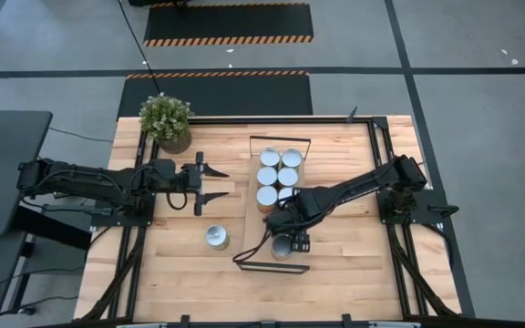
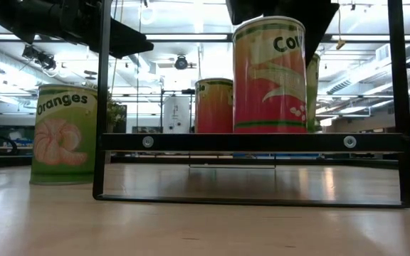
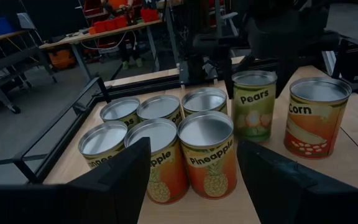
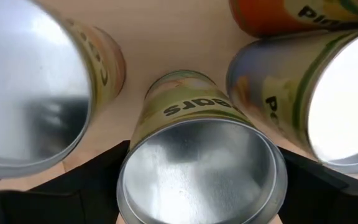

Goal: Pick and place cans onto a shelf
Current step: Put the canned pears on the shelf

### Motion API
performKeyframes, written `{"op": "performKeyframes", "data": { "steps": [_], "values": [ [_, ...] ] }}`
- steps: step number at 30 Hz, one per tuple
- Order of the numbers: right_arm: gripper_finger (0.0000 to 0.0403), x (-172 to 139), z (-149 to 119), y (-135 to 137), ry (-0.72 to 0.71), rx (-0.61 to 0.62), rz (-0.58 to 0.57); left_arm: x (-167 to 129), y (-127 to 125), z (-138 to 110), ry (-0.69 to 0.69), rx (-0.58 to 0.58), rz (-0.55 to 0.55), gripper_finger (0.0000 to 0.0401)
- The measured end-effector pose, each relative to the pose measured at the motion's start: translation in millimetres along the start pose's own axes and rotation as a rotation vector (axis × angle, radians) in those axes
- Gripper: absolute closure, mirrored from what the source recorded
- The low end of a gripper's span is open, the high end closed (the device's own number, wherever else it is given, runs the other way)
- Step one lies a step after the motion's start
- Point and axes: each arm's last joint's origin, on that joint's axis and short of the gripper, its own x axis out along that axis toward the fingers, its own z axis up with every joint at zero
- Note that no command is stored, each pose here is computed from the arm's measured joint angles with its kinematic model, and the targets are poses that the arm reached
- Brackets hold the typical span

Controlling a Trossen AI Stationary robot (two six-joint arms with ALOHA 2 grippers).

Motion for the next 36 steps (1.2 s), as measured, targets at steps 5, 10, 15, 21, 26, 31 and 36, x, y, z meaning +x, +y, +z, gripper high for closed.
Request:
{"op": "performKeyframes", "data": {
  "steps": [5, 10, 15, 21, 26, 31, 36],
  "values": [
    [0.0043, 0.0, 1.0, -1.0, -0.008, -0.005, -0.006, 0.0, 0.0, 0.0, 0.001, 0.000, 0.000, 0.0156],
    [0.0033, -2.8, 0.2, -1.7, 0.000, -0.013, -0.015, 0.0, 0.0, -0.1, 0.001, 0.000, 0.000, 0.0156],
    [0.0032, -14.2, 1.3, -2.7, -0.023, -0.001, -0.043, -0.1, 0.0, 0.0, 0.000, 0.000, 0.000, 0.0156],
    [0.0032, -25.7, 0.6, 2.3, -0.045, -0.003, -0.042, 0.0, 0.0, -0.1, 0.001, 0.000, 0.000, 0.0156],
    [0.0032, -34.5, -8.8, 5.7, 0.013, 0.023, -0.069, 0.0, 0.0, -0.1, 0.001, 0.000, 0.000, 0.0156],
    [0.0033, -36.9, -21.4, 11.2, 0.073, 0.032, -0.132, 0.0, 0.0, -0.1, 0.001, -0.006, 0.000, 0.0156],
    [0.0040, -30.8, -28.9, 14.2, 0.094, 0.013, -0.167, -0.1, 0.0, -0.1, 0.002, -0.024, 0.000, 0.0156]
  ]
}}
